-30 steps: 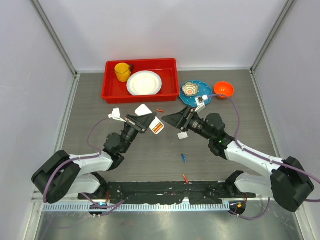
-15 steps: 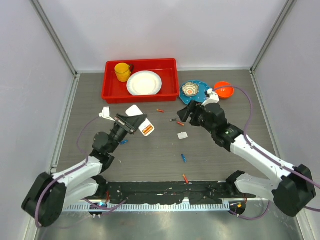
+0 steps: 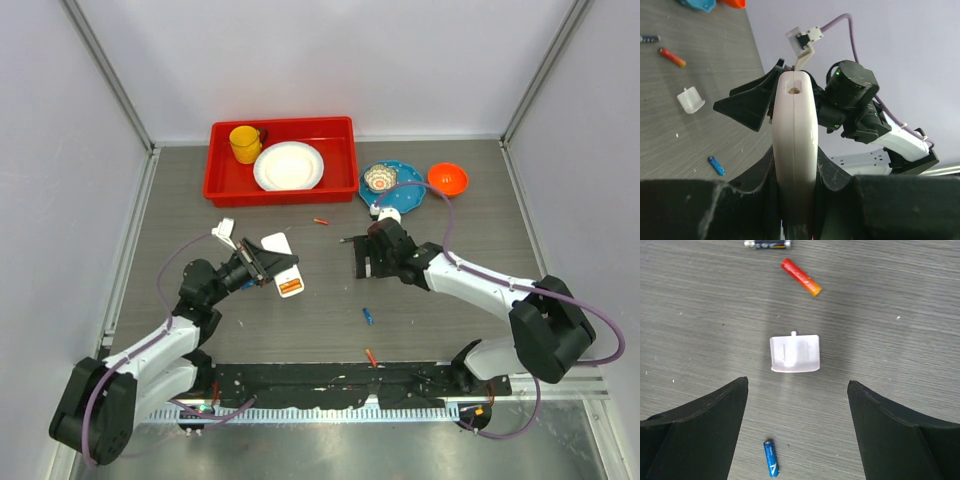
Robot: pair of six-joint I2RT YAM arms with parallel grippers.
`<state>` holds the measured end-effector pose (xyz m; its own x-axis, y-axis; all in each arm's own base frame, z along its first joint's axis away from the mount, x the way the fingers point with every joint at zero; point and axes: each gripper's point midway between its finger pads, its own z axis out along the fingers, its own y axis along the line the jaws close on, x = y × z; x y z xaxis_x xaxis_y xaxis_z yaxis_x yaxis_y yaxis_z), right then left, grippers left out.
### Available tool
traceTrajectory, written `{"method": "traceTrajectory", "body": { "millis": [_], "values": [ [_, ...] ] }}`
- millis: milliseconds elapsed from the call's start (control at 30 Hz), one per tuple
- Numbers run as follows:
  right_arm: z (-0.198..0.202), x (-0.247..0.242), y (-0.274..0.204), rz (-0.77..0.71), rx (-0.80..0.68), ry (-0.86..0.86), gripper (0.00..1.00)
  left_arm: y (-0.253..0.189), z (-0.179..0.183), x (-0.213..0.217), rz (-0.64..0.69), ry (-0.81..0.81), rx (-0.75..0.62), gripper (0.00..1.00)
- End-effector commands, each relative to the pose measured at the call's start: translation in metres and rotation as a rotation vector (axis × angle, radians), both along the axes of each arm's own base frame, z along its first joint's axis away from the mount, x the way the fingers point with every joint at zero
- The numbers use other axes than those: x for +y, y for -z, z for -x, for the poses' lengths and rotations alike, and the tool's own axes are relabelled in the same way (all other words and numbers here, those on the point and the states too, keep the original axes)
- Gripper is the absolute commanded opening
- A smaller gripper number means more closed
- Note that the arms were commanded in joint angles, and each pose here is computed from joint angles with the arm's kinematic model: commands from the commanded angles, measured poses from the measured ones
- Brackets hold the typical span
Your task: Load the batteries into the remote control
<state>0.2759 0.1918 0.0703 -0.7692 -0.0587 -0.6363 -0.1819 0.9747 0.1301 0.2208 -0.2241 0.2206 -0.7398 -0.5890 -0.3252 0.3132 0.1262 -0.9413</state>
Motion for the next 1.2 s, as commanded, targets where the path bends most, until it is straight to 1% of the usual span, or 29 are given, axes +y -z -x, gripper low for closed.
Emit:
{"method": "traceTrajectory", "body": {
  "millis": [0,100,133,200,300,333,400,433,500,533,600,633,700,733,833,1000,1033,1167],
  "values": [
    [-0.007,0.013,-0.007,0.007,-0.084,-0.038,0.86,-0.011,0.010,-0.004,0.054,0.066,-0.051,0.00],
    [-0.009,0.014,0.001,0.069,-0.099,-0.044,0.86,-0.009,0.010,-0.004,0.067,0.070,-0.047,0.00],
    [-0.010,0.012,0.001,0.092,-0.108,-0.038,0.84,-0.009,0.010,-0.004,0.068,0.070,-0.047,0.00],
    [-0.011,0.015,0.001,0.091,-0.130,-0.045,0.82,-0.008,0.012,-0.003,0.069,0.067,-0.051,0.00],
    [-0.012,0.015,0.000,0.077,-0.156,-0.033,0.71,-0.005,0.011,-0.001,0.062,0.046,-0.050,0.00],
    [-0.013,0.013,-0.003,0.071,-0.171,-0.023,0.62,-0.002,0.011,0.000,0.055,0.040,-0.041,0.00],
    [-0.017,0.008,-0.003,0.081,-0.193,0.015,0.50,-0.004,0.012,0.001,0.050,0.033,-0.056,0.00],
    [-0.017,0.006,-0.004,0.082,-0.199,0.023,0.39,-0.001,0.012,0.001,0.042,0.032,-0.047,0.00],
    [-0.017,0.010,-0.003,0.063,-0.196,0.018,0.36,0.000,0.012,0.002,0.033,0.026,-0.052,0.00],
    [-0.016,0.012,-0.002,0.051,-0.193,0.013,0.36,-0.001,0.013,0.003,0.030,0.023,-0.056,0.00],
    [-0.014,0.021,0.000,0.009,-0.175,-0.004,0.40,-0.001,0.013,0.004,0.028,0.018,-0.059,0.00],
    [-0.014,0.025,0.000,-0.008,-0.172,-0.011,0.46,-0.002,0.014,0.004,0.030,0.018,-0.065,0.00],
    [-0.012,0.029,0.005,-0.026,-0.153,-0.020,0.52,-0.002,0.014,0.005,0.030,0.014,-0.062,0.00],
    [-0.013,0.030,0.007,-0.025,-0.149,-0.016,0.58,-0.001,0.014,0.005,0.031,0.014,-0.061,0.00],
    [-0.011,0.025,0.018,0.016,-0.122,-0.010,0.65,0.002,0.016,0.005,0.029,0.017,-0.054,0.00],
    [-0.010,0.031,0.015,-0.030,-0.133,-0.020,0.65,0.005,0.017,0.007,0.027,0.010,-0.046,0.00],
    [-0.008,0.031,0.016,-0.036,-0.133,-0.023,0.62,0.006,0.018,0.007,0.026,0.010,-0.043,0.00],
    [-0.009,0.032,0.018,-0.044,-0.136,-0.018,0.57,0.007,0.017,0.006,0.026,0.008,-0.039,0.00]
  ]
}}
